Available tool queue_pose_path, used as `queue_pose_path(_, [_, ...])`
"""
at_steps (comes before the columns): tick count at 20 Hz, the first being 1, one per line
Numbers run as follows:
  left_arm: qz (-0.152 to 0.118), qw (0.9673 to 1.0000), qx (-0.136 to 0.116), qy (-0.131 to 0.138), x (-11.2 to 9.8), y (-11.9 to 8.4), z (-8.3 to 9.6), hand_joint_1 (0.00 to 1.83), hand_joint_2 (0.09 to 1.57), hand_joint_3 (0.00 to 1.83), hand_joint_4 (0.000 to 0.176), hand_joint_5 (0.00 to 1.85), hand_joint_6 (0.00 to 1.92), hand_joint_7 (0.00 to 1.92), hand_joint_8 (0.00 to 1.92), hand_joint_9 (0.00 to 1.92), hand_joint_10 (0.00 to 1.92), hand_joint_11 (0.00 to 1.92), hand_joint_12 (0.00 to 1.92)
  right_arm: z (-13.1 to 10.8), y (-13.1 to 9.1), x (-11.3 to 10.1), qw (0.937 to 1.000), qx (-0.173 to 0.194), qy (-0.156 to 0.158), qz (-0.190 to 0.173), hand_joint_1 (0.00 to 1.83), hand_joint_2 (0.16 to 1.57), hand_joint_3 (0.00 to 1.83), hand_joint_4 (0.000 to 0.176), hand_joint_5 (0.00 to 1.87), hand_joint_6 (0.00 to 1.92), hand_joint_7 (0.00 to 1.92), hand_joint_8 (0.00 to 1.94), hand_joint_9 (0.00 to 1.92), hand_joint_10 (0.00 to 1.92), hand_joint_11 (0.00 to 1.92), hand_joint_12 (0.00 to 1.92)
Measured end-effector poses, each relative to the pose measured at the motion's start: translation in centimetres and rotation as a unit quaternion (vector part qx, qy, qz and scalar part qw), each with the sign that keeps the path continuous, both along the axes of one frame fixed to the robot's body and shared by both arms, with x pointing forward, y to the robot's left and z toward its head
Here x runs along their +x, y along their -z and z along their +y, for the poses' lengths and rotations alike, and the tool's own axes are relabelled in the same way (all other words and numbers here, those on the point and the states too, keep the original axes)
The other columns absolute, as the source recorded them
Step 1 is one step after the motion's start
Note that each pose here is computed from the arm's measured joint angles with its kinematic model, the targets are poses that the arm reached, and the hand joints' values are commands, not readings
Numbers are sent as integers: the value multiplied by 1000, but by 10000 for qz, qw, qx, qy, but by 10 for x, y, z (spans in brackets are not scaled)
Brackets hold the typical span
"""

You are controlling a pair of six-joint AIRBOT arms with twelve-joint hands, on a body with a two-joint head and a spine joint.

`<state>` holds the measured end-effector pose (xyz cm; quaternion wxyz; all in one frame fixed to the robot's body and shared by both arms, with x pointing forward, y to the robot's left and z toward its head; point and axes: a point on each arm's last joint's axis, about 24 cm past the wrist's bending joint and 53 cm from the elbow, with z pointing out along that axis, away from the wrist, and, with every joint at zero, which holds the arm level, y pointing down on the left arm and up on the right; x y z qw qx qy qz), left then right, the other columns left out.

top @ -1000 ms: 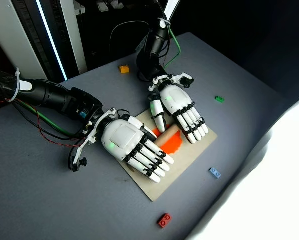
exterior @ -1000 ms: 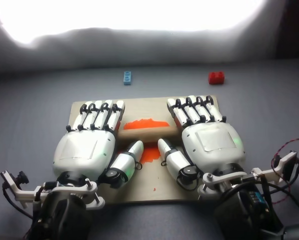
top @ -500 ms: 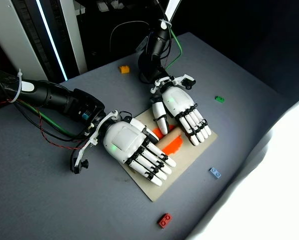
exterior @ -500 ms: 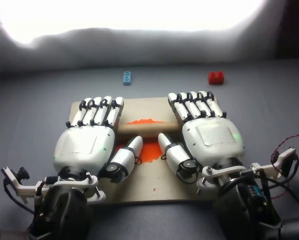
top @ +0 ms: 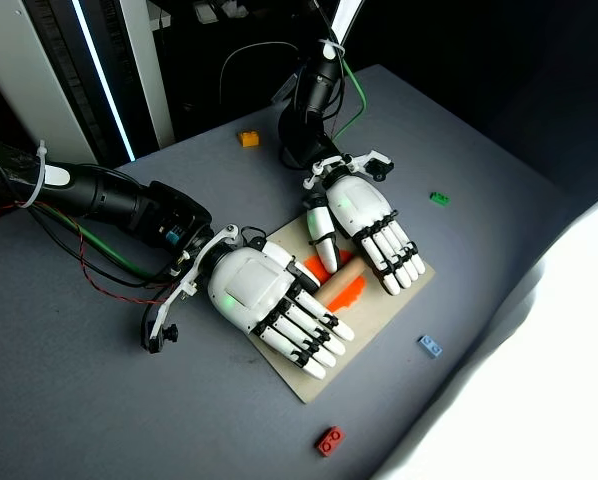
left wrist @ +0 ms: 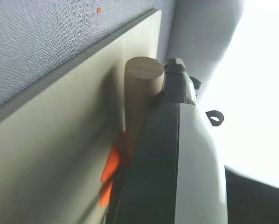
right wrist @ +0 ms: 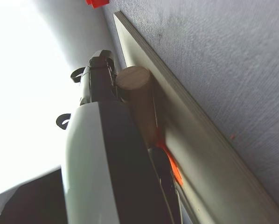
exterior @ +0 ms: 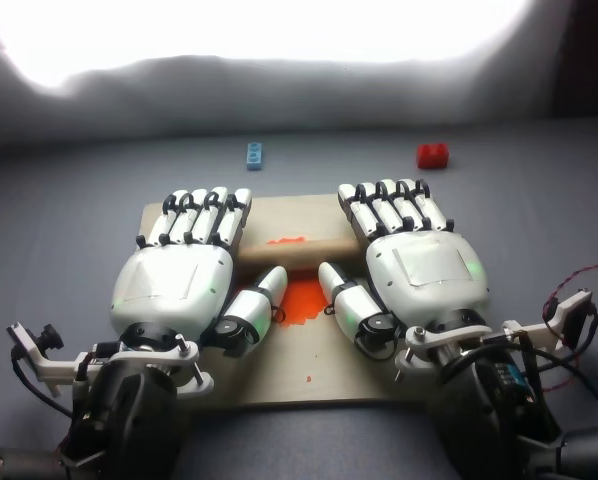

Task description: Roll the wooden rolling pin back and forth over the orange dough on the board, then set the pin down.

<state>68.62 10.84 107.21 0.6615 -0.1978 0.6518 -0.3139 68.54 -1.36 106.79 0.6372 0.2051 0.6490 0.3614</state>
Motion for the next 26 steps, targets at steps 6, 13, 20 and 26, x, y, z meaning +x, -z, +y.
queue_pose_path(6, [-7,10000,-9,-16,4,-1,-1,0,1540,26,0,0,0,0,0,0,0,0,0,-1,-1,5,10000,60,-9,22,0,1571,20,0,125,7,110,4,74,7,0,220])
queue_pose_path(13, [-10,10000,20,-7,8,-3,-1,0,1537,20,0,0,0,0,0,0,0,0,0,-4,-1,10,10000,54,22,15,0,1571,15,0,118,1,96,1,58,0,0,159])
queue_pose_path(20, [11,10000,-17,15,13,-5,-4,0,1534,15,0,0,0,0,0,0,0,0,0,-5,-1,14,10000,74,35,45,0,1571,23,0,98,0,85,0,49,0,0,122])
queue_pose_path(26, [30,10000,-63,43,17,-6,-7,0,1539,15,0,0,0,0,0,0,0,0,0,-7,-2,18,9998,163,52,89,0,1571,31,0,109,2,94,1,65,3,0,180])
